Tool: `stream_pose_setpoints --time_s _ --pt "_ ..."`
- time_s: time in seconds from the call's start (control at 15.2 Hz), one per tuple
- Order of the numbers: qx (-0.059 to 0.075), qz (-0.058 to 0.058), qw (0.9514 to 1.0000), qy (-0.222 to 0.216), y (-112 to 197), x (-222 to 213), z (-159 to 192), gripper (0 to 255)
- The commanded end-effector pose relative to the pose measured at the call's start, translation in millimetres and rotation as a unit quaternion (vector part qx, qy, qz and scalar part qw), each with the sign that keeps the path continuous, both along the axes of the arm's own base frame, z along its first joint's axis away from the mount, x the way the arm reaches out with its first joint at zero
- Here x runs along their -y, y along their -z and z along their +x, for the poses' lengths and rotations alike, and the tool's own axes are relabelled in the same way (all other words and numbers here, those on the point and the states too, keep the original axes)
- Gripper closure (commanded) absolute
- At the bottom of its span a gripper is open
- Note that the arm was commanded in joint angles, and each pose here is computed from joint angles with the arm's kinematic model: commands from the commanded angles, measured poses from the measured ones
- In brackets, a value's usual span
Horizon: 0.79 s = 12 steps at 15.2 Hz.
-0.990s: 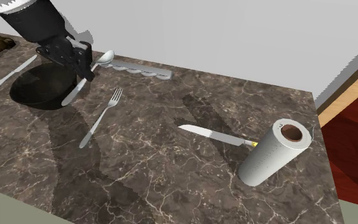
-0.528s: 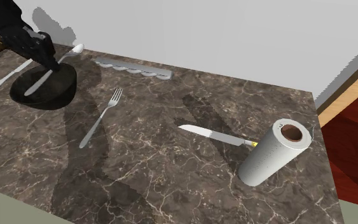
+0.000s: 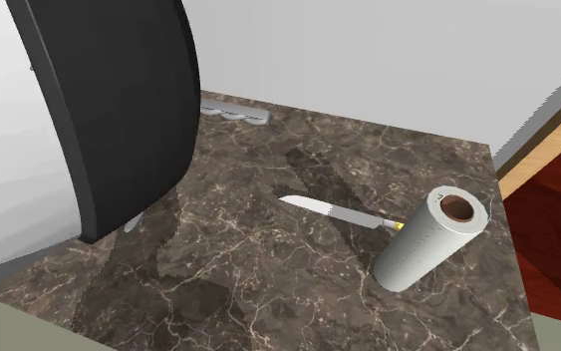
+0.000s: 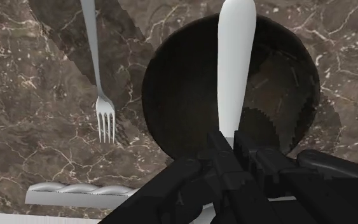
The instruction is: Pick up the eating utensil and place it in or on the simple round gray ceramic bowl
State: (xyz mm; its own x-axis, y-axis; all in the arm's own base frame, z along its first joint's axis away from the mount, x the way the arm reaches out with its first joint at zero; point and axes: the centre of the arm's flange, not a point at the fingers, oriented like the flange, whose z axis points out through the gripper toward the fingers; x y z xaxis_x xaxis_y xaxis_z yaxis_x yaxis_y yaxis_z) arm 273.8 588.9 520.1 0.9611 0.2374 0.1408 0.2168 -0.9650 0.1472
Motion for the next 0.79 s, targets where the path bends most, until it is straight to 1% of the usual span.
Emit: stream_pose_setpoints --time_s 0.0,0.73 --pt "0.001 -0.001 1.0000 0.001 10 -13 -1 255" --pt "0.001 -0.001 1.0000 0.001 68 -13 -1 255"
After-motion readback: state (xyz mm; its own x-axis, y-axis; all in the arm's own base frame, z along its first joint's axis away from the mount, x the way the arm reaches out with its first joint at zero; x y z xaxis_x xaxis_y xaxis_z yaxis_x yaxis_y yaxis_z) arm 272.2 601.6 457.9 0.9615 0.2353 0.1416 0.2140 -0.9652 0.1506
